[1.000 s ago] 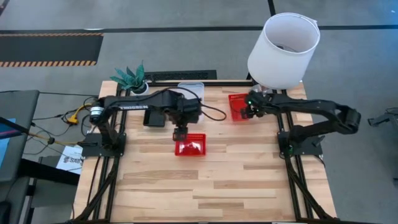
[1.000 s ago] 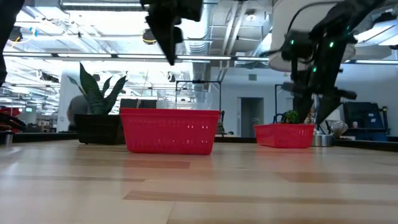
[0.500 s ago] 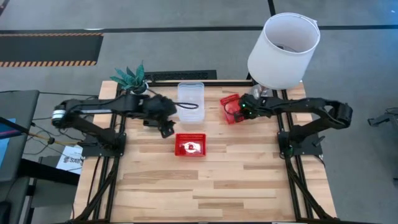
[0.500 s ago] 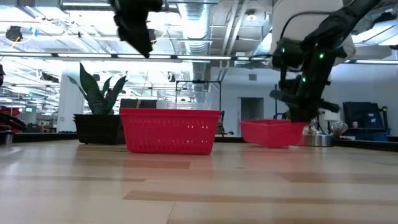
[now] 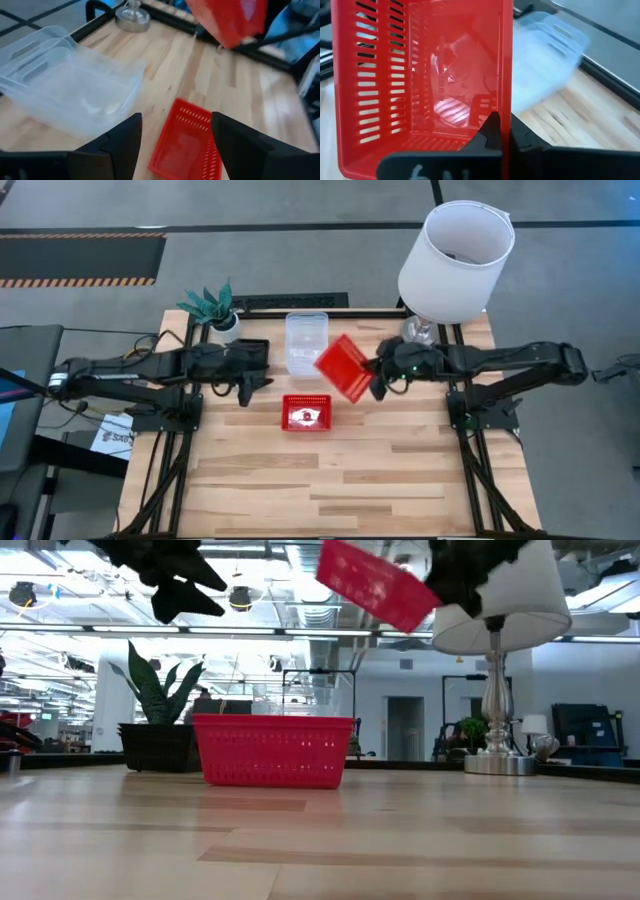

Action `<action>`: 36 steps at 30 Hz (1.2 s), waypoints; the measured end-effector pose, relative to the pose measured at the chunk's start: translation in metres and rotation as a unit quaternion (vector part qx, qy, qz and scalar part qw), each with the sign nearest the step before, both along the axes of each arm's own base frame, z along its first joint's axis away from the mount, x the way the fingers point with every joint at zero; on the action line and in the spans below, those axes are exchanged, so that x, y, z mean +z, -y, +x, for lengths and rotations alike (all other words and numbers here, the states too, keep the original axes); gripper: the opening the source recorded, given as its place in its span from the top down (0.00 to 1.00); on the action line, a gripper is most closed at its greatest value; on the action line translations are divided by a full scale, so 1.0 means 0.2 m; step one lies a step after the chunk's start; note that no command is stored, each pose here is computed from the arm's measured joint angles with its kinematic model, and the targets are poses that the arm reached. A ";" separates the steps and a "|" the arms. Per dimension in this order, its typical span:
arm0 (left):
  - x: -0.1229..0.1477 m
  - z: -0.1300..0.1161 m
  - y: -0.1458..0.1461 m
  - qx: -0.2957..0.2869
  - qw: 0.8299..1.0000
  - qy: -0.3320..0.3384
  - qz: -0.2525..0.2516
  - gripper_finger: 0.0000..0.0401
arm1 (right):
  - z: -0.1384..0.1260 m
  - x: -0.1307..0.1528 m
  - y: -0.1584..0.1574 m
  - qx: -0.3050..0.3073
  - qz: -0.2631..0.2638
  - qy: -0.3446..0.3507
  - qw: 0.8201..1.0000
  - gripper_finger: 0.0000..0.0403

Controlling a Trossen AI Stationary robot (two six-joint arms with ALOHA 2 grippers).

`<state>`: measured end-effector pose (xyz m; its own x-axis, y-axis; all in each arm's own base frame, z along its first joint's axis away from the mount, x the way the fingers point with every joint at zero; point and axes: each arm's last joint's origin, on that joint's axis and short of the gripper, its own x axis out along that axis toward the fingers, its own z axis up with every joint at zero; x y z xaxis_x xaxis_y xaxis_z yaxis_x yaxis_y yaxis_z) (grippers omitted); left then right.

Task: Stack baskets by color
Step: Stack the red bin on the stacked red bins

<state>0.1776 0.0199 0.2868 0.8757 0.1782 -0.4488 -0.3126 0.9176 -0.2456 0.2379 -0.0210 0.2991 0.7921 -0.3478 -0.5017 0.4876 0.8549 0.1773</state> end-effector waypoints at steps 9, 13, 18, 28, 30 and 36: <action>0.01 -0.09 0.01 -0.013 0.999 0.032 0.013 0.44 | 0.38 0.01 -0.12 0.160 -0.039 -0.061 0.984 0.99; 0.03 -0.17 -0.01 0.039 0.999 -0.012 0.034 0.44 | 0.55 -0.08 -0.12 0.231 -0.042 -0.093 0.968 0.99; 0.08 -0.24 -0.01 0.055 0.997 0.003 0.044 0.44 | 0.70 -0.18 -0.08 0.250 -0.039 -0.123 0.960 0.99; 0.09 -0.26 0.00 0.027 0.999 0.013 0.028 0.44 | 0.82 -0.34 0.00 0.284 -0.015 -0.215 0.934 0.99; 0.09 -0.26 0.00 0.027 0.999 0.010 0.028 0.44 | 0.82 -0.34 0.00 0.288 -0.017 -0.221 0.932 0.99; 0.09 -0.26 0.00 0.028 0.999 0.007 0.029 0.44 | 0.81 -0.34 0.04 0.282 -0.016 -0.221 0.934 0.99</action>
<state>0.1257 0.0206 0.3043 0.8701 0.2518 -0.4237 -0.3600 0.9119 -0.1973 0.4006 -0.0284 0.2312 0.5725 0.0410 -0.8189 -0.0219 0.9992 0.0347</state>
